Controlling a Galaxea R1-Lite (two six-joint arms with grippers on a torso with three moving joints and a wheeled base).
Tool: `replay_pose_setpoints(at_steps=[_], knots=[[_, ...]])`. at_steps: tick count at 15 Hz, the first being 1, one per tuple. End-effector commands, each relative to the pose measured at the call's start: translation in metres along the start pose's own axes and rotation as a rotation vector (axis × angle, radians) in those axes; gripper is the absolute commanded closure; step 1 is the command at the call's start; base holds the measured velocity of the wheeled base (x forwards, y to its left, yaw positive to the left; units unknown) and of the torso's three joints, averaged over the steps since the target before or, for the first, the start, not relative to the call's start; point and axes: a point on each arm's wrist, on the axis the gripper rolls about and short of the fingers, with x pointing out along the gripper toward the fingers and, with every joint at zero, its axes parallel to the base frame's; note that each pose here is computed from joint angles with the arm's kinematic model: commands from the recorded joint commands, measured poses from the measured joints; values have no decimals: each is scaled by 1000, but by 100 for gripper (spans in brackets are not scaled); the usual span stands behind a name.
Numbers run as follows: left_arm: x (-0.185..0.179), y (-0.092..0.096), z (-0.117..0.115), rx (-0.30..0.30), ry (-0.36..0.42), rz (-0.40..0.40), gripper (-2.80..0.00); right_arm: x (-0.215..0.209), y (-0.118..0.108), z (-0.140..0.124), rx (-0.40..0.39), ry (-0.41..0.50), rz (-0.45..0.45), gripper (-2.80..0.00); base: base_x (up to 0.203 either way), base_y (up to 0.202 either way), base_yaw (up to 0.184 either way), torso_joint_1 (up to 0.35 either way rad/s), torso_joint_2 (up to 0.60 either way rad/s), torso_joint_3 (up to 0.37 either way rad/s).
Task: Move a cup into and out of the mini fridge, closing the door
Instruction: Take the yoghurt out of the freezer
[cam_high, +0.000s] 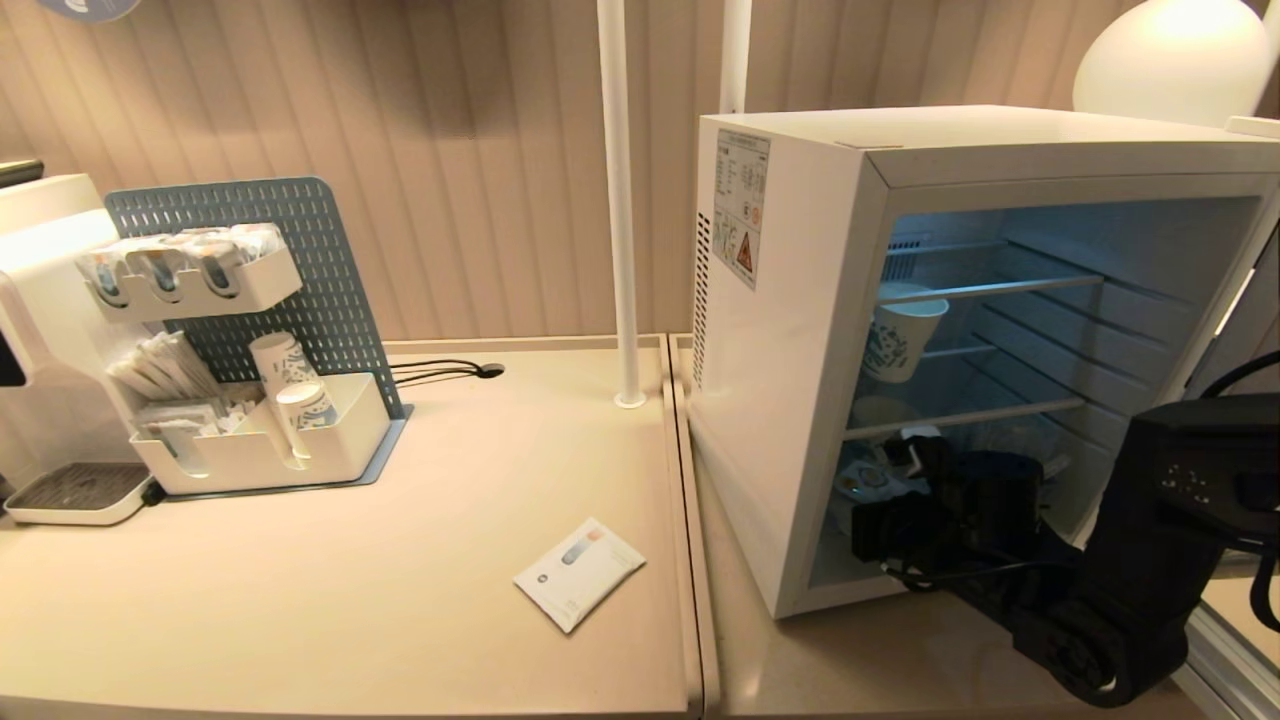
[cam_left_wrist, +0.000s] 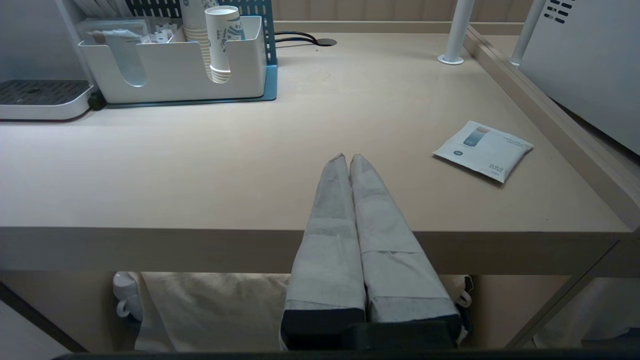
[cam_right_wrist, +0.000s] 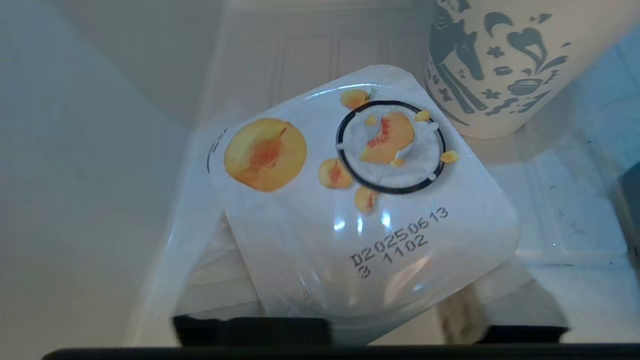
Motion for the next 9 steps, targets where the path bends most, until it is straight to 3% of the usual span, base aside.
replay_pose_setpoints(at_steps=[1,9], knots=[[0,0,0,0,1,1,0,0,0,0,1,-4,1,0,0,0,0,0,0,0],[0,0,0,0,1,1,0,-30,0,14,4,-40,6,0,0,0,0,0,0,0]])
